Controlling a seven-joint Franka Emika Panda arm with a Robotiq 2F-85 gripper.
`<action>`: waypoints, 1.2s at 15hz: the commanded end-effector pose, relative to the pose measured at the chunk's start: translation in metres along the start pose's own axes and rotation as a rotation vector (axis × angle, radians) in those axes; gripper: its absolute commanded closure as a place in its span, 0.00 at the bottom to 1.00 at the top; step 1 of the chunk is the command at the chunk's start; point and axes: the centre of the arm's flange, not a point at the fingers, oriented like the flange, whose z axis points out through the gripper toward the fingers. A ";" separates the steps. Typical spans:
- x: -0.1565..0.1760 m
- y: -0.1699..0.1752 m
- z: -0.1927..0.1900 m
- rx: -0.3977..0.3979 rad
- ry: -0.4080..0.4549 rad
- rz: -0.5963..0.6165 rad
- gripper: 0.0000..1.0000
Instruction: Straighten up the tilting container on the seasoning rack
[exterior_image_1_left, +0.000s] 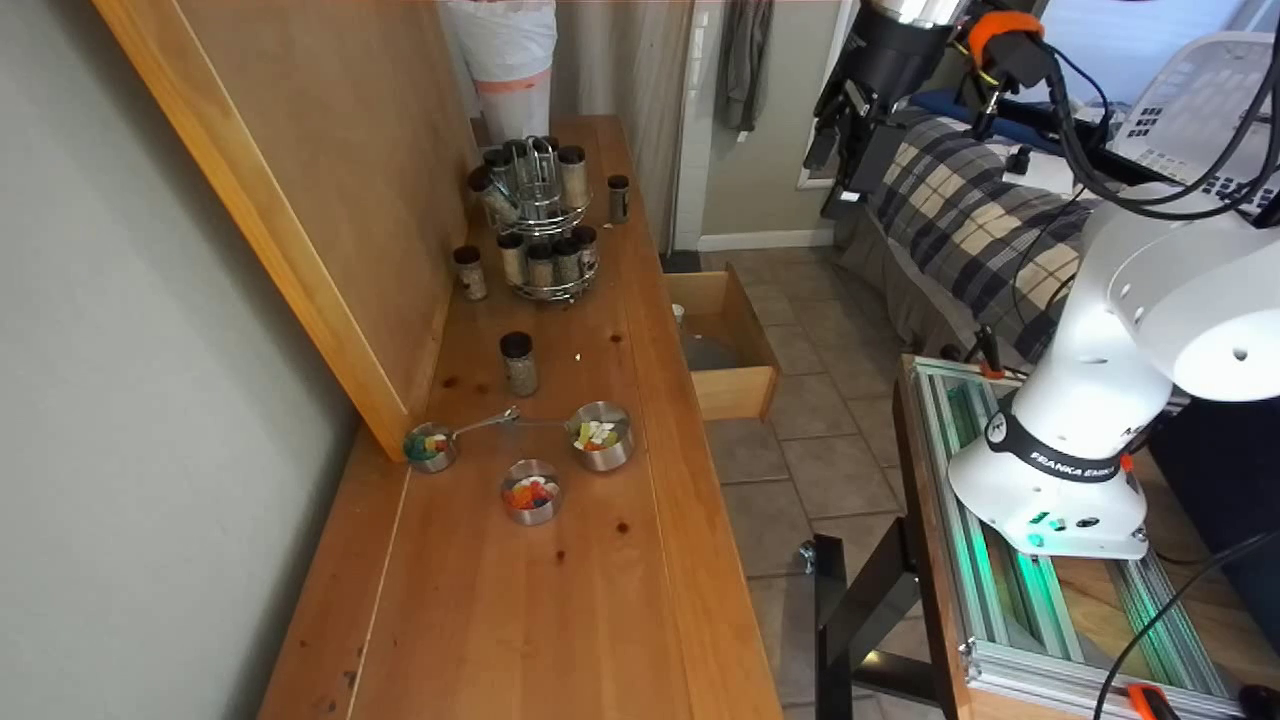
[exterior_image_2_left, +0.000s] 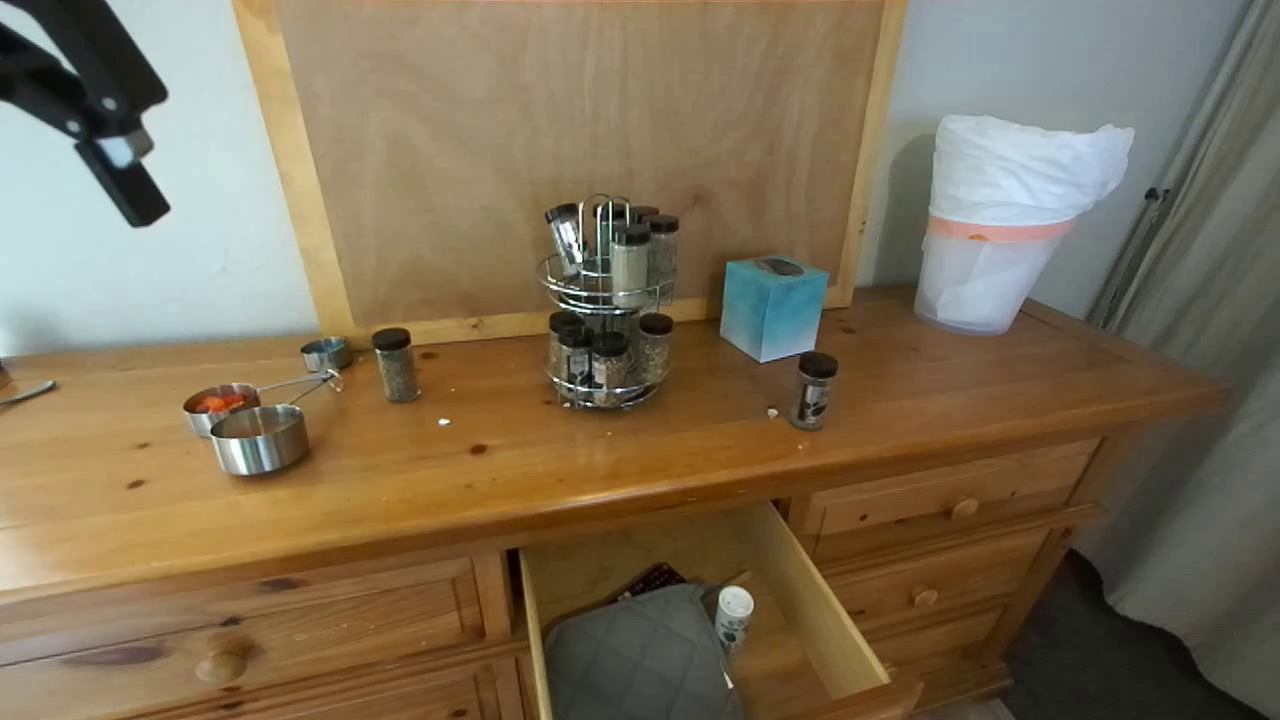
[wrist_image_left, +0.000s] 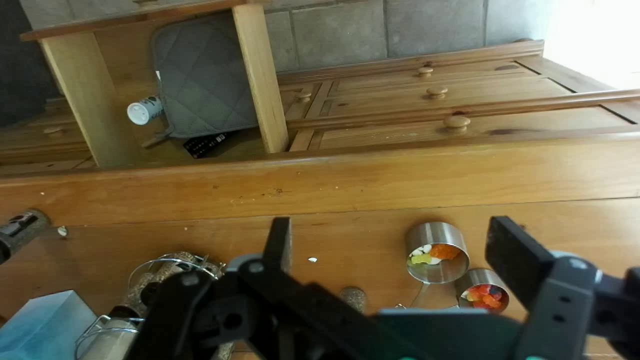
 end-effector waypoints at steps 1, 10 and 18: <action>0.032 0.005 0.001 0.030 -0.001 0.102 0.00; 0.191 0.024 0.043 -0.045 0.001 0.382 0.00; 0.312 0.045 0.113 -0.188 0.225 0.668 0.00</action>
